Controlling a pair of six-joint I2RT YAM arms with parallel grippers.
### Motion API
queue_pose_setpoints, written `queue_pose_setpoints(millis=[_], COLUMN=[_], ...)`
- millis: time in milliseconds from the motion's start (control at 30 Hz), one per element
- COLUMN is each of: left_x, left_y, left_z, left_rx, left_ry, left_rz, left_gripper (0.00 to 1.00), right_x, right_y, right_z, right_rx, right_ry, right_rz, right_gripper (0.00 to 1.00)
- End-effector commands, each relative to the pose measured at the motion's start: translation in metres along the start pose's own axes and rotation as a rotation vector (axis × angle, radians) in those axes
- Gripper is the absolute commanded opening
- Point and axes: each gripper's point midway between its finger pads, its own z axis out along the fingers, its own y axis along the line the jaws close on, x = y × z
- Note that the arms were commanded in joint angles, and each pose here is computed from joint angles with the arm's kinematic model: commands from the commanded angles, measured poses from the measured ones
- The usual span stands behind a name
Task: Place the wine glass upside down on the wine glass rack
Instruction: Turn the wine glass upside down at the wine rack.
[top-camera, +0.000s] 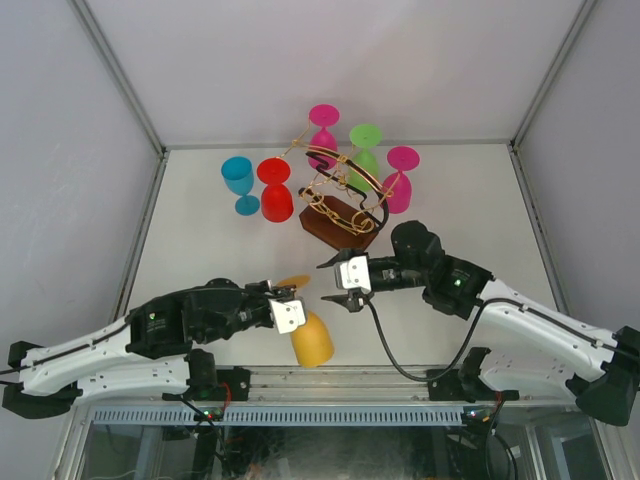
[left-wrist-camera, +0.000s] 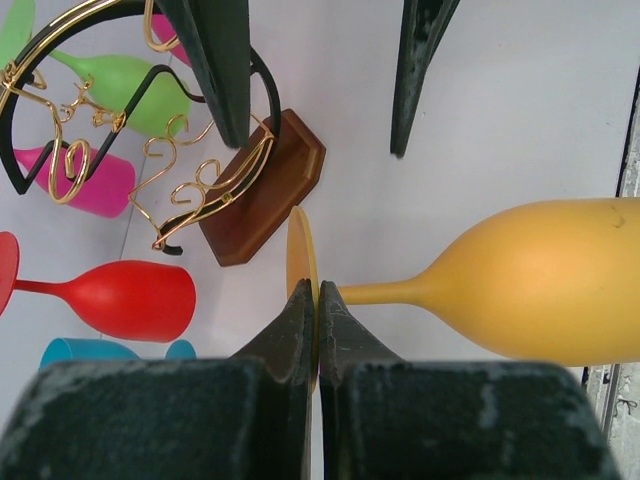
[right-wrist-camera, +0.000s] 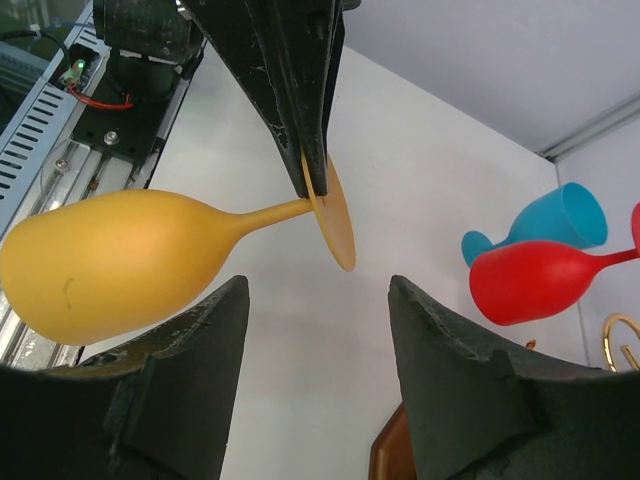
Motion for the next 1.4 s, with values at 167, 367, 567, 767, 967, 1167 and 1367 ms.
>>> queue_pose_setpoints(millis=[167, 367, 567, 767, 967, 1167, 1367], left_x=[-0.039, -0.04, -0.041, -0.042, -0.044, -0.047, -0.054], left_y=[0.009, 0.008, 0.01, 0.013, 0.018, 0.026, 0.043], left_z=[-0.004, -0.003, -0.004, -0.006, -0.01, -0.019, -0.037], left_rx=[0.011, 0.016, 0.004, -0.016, -0.041, -0.087, -0.175], left_ry=[-0.13, -0.132, -0.139, -0.158, -0.17, -0.207, -0.266], left_rz=[-0.003, -0.002, -0.006, -0.016, -0.045, -0.113, -0.257], left_gripper=[0.0, 0.0, 0.0, 0.0, 0.07, 0.41, 0.66], right_x=[-0.02, -0.014, -0.012, -0.005, -0.006, -0.004, 0.005], right_y=[-0.021, -0.021, -0.015, -0.011, -0.013, -0.018, -0.024], right_z=[0.021, 0.031, 0.038, 0.046, 0.045, 0.037, 0.025], right_rx=[0.003, -0.014, -0.036, -0.04, -0.016, 0.023, 0.088], right_ry=[-0.064, -0.064, -0.061, -0.032, -0.015, 0.026, 0.076], right_rz=[-0.081, -0.075, -0.071, -0.086, -0.118, -0.147, -0.164], right_gripper=[0.54, 0.45, 0.35, 0.23, 0.01, 0.0, 0.0])
